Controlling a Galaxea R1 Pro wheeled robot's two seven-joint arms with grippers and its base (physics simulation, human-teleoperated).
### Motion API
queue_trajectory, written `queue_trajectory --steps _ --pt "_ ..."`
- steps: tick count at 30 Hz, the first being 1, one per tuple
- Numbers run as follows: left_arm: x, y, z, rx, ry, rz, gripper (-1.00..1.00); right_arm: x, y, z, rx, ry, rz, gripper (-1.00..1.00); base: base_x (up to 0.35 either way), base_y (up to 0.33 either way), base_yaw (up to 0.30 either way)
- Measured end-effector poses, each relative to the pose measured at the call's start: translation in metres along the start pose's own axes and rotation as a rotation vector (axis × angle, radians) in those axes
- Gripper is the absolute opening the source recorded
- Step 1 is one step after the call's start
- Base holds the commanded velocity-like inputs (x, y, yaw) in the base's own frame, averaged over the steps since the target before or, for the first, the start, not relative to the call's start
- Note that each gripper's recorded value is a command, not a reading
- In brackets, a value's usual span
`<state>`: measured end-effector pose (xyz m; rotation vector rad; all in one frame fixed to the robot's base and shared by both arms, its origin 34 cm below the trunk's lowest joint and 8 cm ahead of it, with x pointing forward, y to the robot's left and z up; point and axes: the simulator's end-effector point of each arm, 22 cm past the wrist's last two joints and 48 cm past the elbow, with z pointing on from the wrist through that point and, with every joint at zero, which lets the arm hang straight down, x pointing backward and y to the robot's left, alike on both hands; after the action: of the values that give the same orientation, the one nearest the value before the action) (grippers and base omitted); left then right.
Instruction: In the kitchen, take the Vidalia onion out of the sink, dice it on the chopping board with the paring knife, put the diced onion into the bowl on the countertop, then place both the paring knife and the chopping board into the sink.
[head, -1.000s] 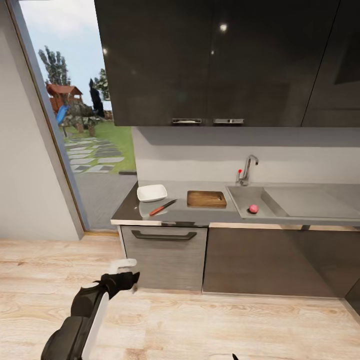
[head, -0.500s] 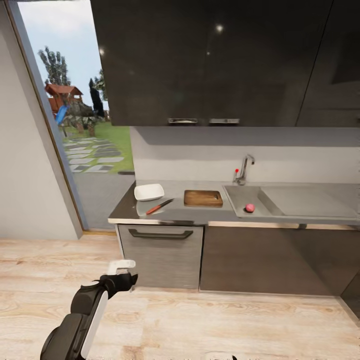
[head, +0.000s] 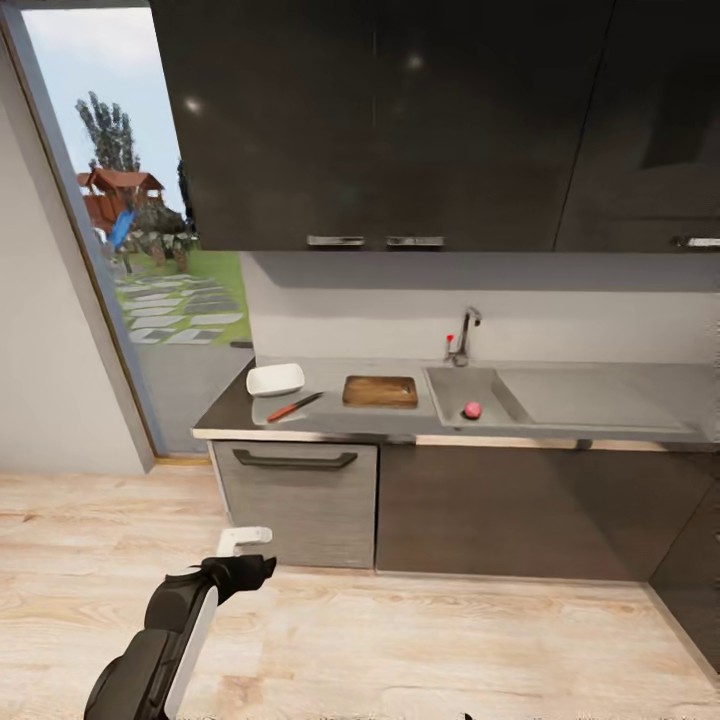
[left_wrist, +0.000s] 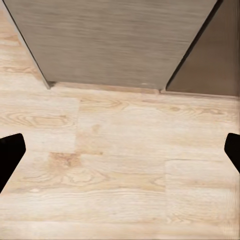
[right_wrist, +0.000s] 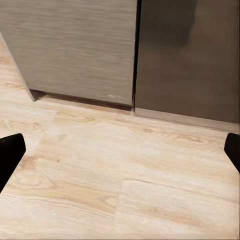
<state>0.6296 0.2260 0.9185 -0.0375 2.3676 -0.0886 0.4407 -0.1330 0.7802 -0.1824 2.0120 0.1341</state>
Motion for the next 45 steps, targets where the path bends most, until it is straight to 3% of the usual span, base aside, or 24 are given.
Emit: queue_trajectory --steps 45 --pt "0.008 0.001 0.003 -0.003 0.018 -0.001 1.0 0.011 0.003 -0.003 -0.007 0.023 0.002 1.0 -0.021 -0.3 0.0"
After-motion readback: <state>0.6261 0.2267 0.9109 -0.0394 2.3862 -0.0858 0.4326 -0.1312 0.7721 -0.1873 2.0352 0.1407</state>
